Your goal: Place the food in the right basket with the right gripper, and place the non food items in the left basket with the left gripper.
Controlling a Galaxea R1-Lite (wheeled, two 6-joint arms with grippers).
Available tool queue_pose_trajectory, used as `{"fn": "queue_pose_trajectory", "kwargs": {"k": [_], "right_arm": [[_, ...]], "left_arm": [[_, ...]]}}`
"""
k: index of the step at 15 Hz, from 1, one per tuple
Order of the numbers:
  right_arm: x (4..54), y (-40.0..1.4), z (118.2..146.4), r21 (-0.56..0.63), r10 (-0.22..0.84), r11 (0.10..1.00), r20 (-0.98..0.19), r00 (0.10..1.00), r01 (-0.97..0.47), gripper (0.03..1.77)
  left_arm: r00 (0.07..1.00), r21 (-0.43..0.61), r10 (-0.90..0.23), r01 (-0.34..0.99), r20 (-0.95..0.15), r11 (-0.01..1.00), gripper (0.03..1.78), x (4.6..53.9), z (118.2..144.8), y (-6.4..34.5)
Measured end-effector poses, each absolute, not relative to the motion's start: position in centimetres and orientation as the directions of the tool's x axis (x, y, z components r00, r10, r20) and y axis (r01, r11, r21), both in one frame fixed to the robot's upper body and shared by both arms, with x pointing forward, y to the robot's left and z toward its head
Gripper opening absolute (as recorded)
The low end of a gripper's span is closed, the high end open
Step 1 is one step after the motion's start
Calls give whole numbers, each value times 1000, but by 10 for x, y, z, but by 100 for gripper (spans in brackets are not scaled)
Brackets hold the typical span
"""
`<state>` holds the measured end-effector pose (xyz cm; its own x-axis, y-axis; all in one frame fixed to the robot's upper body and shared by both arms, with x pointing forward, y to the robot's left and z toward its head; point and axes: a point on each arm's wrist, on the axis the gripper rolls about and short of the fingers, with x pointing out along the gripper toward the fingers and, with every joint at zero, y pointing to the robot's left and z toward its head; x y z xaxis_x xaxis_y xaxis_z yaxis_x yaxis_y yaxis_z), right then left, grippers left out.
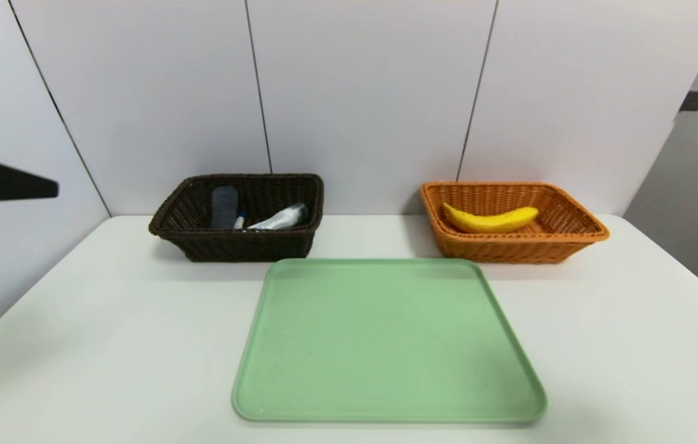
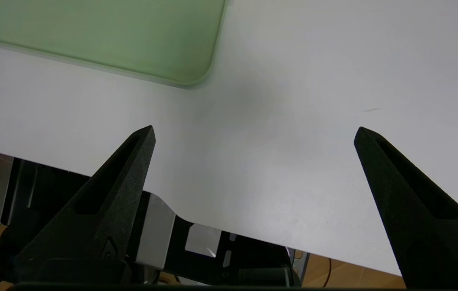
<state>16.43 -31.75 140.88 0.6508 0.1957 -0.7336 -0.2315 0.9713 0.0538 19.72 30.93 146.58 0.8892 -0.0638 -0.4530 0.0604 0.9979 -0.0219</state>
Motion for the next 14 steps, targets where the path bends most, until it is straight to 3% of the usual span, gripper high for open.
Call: {"fn": "queue_pose_trajectory", "kwargs": {"k": [2, 7, 14], "right_arm": [[154, -321, 1412, 55, 199, 972, -708, 677, -228, 170], [100, -335, 1409, 37, 89, 996, -596, 798, -83, 170], [11, -344, 1334, -27, -41, 999, -462, 886, 33, 170]], "left_arm": [[904, -21, -13, 4, -427, 1000, 167, 161, 1454, 323], [938, -40, 112, -132, -327, 990, 169, 82, 1424, 339], [929, -16, 214, -229, -301, 973, 169, 14, 1346, 340]]}}
